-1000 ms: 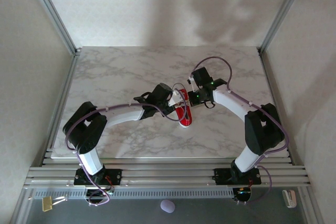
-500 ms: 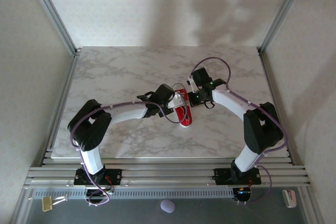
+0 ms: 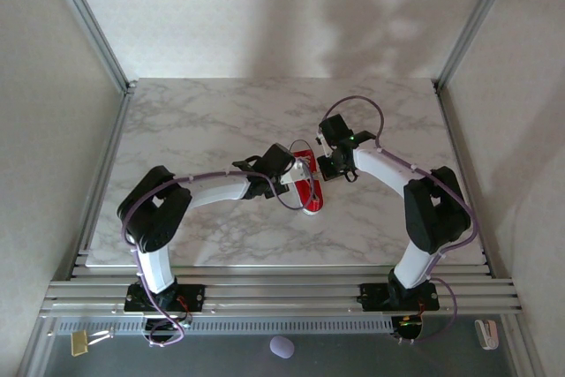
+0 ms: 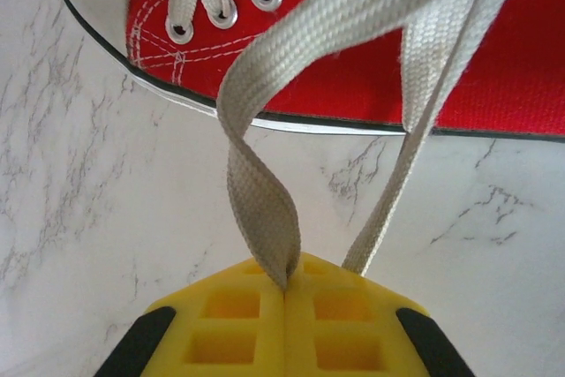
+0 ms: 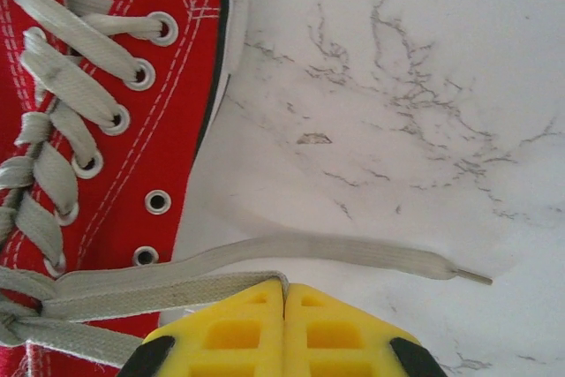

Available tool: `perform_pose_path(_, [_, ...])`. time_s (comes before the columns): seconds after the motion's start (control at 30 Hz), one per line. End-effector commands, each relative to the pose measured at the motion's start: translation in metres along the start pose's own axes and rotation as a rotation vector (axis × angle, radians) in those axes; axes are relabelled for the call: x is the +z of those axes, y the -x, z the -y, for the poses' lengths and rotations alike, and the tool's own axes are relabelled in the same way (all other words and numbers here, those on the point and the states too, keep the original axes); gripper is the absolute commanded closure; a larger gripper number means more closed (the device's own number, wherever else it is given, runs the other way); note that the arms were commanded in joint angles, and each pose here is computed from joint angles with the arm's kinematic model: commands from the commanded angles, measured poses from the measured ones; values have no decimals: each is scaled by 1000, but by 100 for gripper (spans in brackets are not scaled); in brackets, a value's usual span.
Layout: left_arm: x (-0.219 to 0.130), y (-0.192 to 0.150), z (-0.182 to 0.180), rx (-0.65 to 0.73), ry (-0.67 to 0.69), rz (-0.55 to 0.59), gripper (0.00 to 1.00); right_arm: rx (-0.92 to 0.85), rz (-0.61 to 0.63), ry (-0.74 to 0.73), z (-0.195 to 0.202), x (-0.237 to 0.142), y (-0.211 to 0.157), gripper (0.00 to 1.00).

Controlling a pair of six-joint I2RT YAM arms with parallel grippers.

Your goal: Tie the shoes

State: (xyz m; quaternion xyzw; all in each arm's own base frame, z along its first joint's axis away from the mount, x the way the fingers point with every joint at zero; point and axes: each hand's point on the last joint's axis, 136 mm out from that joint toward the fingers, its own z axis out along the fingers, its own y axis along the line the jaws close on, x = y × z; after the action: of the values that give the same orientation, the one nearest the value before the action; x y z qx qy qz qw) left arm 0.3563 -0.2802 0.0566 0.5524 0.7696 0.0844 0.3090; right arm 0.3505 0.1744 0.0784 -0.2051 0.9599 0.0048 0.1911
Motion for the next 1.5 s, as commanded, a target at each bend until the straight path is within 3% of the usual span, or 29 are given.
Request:
perform_pose_path(0.0, [6, -22, 4, 50, 4, -106, 100, -6, -28, -103, 21, -3, -2, 100])
perform_pose_path(0.37, [13, -46, 1, 84, 47, -217, 100, -4, -34, -119, 24, -1, -1, 100])
perform_pose_path(1.1, [12, -68, -7, 45, 65, -276, 100, 24, -69, -181, 40, 3, -13, 100])
perform_pose_path(1.2, [7, -50, -6, 24, 56, -223, 100, 15, -45, -75, 22, 2, -10, 100])
perform_pose_path(1.4, [-20, 14, 3, -10, 1, -4, 100, -27, 38, 203, -37, -18, 5, 100])
perform_pose_path(1.43, [-24, 20, 3, -14, 1, 13, 97, -26, 49, 227, -42, -22, 7, 100])
perform_pose_path(1.47, [-27, 24, 1, -22, 7, 29, 87, -22, 59, 242, -44, -25, 9, 100])
